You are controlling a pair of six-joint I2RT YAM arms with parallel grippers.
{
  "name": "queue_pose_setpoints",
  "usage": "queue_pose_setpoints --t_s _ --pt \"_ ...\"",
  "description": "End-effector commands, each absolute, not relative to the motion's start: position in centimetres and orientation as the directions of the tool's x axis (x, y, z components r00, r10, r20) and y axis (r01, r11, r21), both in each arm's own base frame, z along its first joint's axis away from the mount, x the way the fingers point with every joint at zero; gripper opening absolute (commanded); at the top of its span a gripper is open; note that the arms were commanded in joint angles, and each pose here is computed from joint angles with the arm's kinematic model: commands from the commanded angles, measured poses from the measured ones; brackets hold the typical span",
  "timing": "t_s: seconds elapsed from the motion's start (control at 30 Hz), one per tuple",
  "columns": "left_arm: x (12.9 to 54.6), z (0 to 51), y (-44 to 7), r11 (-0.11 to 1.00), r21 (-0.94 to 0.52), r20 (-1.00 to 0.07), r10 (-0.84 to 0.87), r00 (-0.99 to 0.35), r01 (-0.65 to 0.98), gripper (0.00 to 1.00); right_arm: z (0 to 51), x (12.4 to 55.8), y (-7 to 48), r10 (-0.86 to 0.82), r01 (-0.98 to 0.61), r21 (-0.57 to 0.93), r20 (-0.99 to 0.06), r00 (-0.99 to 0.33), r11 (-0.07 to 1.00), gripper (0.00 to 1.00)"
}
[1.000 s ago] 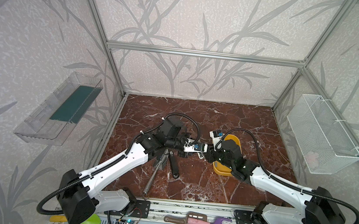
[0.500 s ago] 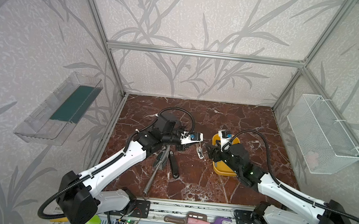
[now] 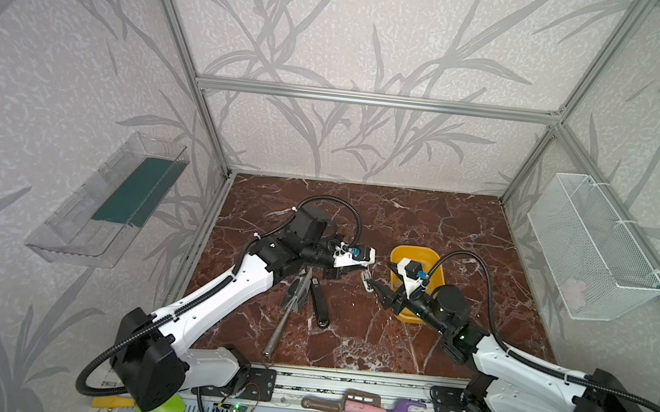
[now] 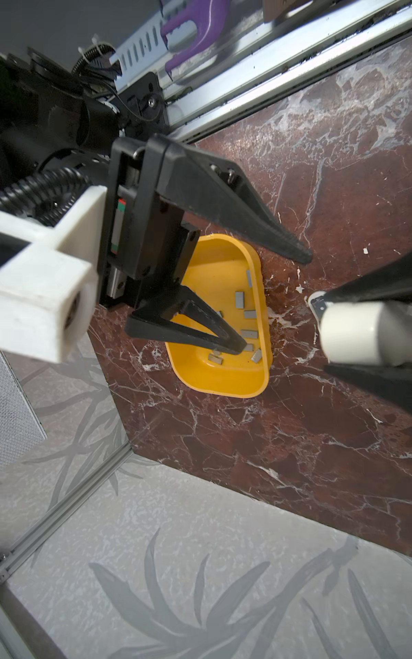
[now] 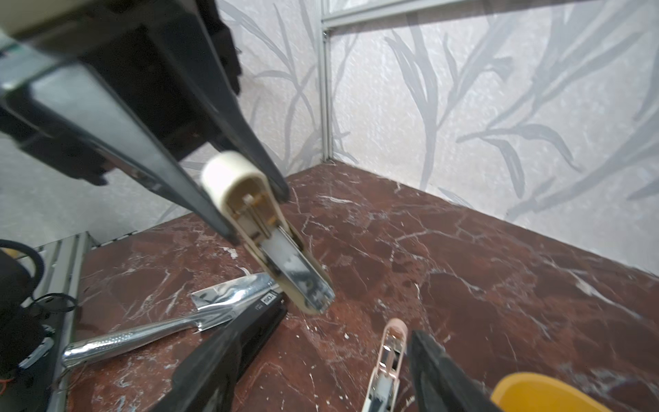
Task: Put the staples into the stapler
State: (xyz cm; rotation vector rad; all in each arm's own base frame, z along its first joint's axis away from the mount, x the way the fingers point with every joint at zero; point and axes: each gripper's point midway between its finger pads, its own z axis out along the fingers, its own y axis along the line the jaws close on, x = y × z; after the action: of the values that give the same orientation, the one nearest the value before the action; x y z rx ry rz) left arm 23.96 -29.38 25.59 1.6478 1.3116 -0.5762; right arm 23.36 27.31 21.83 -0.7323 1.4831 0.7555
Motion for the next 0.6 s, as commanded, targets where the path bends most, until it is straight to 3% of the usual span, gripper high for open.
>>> queue_pose_setpoints --t_s 0.0,0.57 --pt "22.6 26.7 -29.8 -0.08 0.357 -0.824 0.442 0.355 0.931 0.0 23.7 21.7 28.9 0.01 -0.873 -0.057 -0.997 0.071 0.484 0.74" --pt "19.2 26.6 -29.8 -0.247 0.317 -0.847 0.361 0.391 0.915 0.0 22.8 20.7 30.7 -0.053 -0.905 -0.098 -0.995 0.083 0.414 0.7"
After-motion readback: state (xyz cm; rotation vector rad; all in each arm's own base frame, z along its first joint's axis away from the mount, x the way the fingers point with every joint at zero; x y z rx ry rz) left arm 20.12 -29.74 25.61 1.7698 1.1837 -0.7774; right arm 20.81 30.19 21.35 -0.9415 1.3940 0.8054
